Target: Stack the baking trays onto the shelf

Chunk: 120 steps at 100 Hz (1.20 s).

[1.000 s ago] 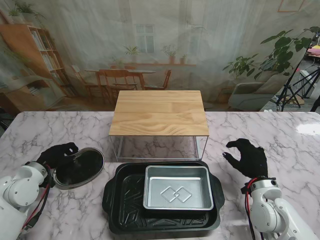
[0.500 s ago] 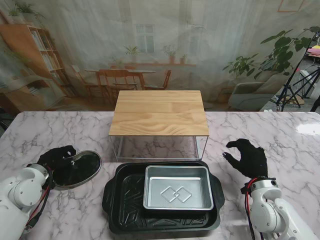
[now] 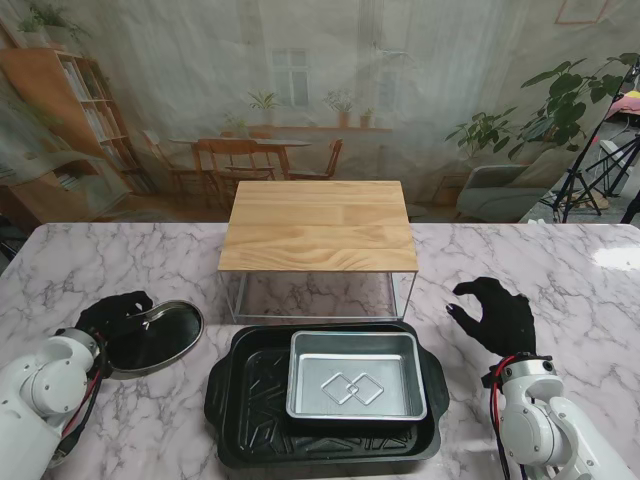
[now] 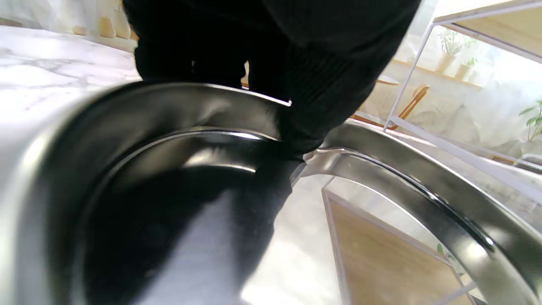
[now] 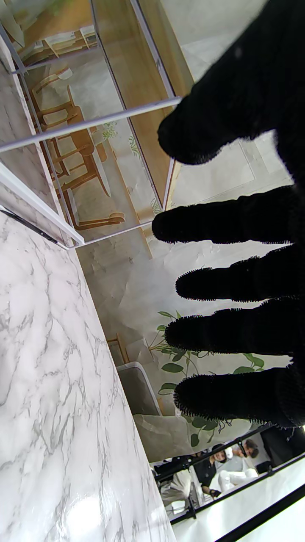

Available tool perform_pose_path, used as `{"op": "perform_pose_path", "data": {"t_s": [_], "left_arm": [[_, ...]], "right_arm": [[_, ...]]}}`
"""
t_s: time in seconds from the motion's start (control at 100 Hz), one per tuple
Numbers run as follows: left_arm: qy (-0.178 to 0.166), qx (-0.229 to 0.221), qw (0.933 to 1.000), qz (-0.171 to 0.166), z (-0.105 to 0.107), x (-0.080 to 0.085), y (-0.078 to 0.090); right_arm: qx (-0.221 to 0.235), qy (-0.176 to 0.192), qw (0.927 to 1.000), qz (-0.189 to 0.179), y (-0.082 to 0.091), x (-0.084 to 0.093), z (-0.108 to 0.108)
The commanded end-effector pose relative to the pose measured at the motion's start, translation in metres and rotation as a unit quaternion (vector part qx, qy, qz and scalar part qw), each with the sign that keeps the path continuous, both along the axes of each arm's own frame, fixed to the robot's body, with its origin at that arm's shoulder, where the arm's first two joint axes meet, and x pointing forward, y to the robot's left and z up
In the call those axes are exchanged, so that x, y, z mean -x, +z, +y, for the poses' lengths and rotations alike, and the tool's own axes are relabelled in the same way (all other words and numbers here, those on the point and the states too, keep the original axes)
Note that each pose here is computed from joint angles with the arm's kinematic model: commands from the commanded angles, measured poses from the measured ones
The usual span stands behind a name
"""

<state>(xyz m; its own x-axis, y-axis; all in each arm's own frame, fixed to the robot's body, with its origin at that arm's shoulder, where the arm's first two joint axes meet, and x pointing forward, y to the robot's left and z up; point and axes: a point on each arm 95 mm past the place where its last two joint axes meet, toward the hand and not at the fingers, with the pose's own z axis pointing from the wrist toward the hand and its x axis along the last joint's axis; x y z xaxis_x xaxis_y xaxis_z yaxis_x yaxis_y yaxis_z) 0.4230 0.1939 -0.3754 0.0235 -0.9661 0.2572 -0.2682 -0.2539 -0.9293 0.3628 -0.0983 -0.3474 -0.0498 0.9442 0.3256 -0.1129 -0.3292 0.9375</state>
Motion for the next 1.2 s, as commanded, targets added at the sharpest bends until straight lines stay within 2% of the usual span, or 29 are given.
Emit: {"op": "perform_pose_path", "data": {"t_s": [0.0, 0.24, 0.4, 0.56, 0.77, 0.99, 1.19], "left_arm": [[0.000, 0.015, 0.9999, 0.007, -0.004, 0.003, -0.001], [0.013, 0.073, 0.9972, -0.007, -0.002, -0.002, 0.023], [0.005, 0.089, 0.9959, -0.017, 0.001, -0.006, 0.042], [-0.003, 0.104, 0.9942, -0.026, 0.006, -0.002, 0.059], [-0.015, 0.133, 0.9904, -0.033, 0.013, 0.017, 0.079], [-0.039, 0.131, 0.9901, -0.034, 0.018, 0.045, 0.094], [-0.073, 0.126, 0.9888, -0.030, 0.008, 0.067, 0.102]], "right_arm": [[-0.001, -0.001, 1.0000, 0.002, -0.002, 0.001, 0.000], [-0.005, -0.003, 1.0000, 0.002, -0.003, 0.001, 0.000], [-0.004, -0.004, 1.0000, 0.001, -0.003, 0.001, -0.001], [-0.004, -0.005, 1.0000, 0.001, -0.003, 0.001, -0.001], [-0.005, -0.004, 1.0000, 0.000, -0.003, 0.001, -0.002], [-0.007, -0.006, 1.0000, -0.003, -0.003, 0.002, -0.003], [-0.009, -0.007, 0.9999, -0.008, -0.002, 0.001, -0.005]]}}
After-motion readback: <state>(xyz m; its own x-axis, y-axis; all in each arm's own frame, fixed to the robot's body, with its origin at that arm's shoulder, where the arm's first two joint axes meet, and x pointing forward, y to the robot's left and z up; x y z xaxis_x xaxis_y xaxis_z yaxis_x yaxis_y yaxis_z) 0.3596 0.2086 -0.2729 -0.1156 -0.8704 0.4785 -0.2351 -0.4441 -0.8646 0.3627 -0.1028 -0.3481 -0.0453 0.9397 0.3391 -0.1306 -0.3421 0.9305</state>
